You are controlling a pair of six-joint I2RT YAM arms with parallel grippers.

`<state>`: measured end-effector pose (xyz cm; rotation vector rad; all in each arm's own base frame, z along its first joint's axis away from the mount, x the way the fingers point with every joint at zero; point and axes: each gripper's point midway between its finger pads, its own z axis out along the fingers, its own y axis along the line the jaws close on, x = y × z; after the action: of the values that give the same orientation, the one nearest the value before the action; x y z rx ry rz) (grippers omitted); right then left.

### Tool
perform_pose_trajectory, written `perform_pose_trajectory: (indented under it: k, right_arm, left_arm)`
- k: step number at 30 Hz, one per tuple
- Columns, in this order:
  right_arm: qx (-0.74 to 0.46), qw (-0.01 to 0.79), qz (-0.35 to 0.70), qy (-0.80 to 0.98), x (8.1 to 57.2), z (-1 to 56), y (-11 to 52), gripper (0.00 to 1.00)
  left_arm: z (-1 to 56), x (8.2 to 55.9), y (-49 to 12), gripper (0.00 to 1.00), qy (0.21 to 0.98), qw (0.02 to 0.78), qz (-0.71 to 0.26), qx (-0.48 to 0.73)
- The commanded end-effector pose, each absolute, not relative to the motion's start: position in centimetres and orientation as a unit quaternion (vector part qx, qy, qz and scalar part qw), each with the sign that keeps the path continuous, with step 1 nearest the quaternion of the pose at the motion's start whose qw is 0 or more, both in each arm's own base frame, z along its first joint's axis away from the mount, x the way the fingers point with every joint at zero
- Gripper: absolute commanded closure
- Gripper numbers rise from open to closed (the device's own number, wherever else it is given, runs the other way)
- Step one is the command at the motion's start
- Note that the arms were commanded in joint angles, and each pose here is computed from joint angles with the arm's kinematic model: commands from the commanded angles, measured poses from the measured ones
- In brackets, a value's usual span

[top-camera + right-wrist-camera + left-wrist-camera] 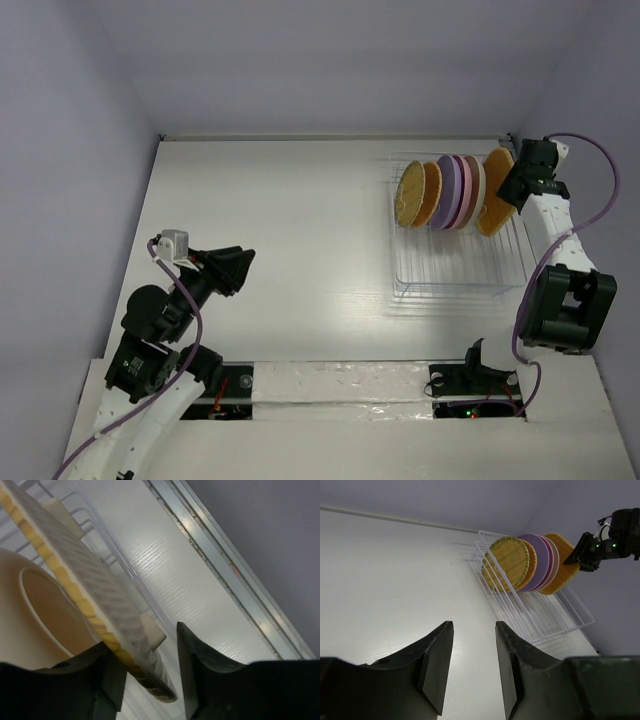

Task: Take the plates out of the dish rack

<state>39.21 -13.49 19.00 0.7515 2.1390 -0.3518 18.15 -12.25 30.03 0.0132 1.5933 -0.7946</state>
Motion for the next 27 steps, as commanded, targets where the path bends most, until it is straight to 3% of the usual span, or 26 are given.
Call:
perform_pose_trajectory:
  k: [1,6,9,12,27]
  right_arm:
    - [0.283,0.468,-0.158,0.822,40.0,22.3,-14.4,0.58]
    - [0.269,0.494,-0.153,0.812,39.3,24.7,-14.0,0.71]
    - [0.260,0.496,-0.157,0.813,39.1,25.5,-14.0,0.90]
    - [0.256,0.500,-0.161,0.811,38.8,26.3,-14.1,1.00]
    - [0.244,0.631,-0.179,0.714,35.0,38.8,-12.4,1.00]
  left_arm:
    - [32.1,17.6,-12.2,0.63,0.670,0.648,-0.361,0.008]
    - [32.2,17.5,-12.1,0.63,0.667,0.650,-0.364,0.006]
    - [32.2,17.4,-12.2,0.63,0.667,0.650,-0.365,0.005]
    - [32.1,17.5,-12.1,0.62,0.668,0.649,-0.365,0.004]
    - [31.9,17.7,-12.3,0.59,0.674,0.643,-0.364,0.006]
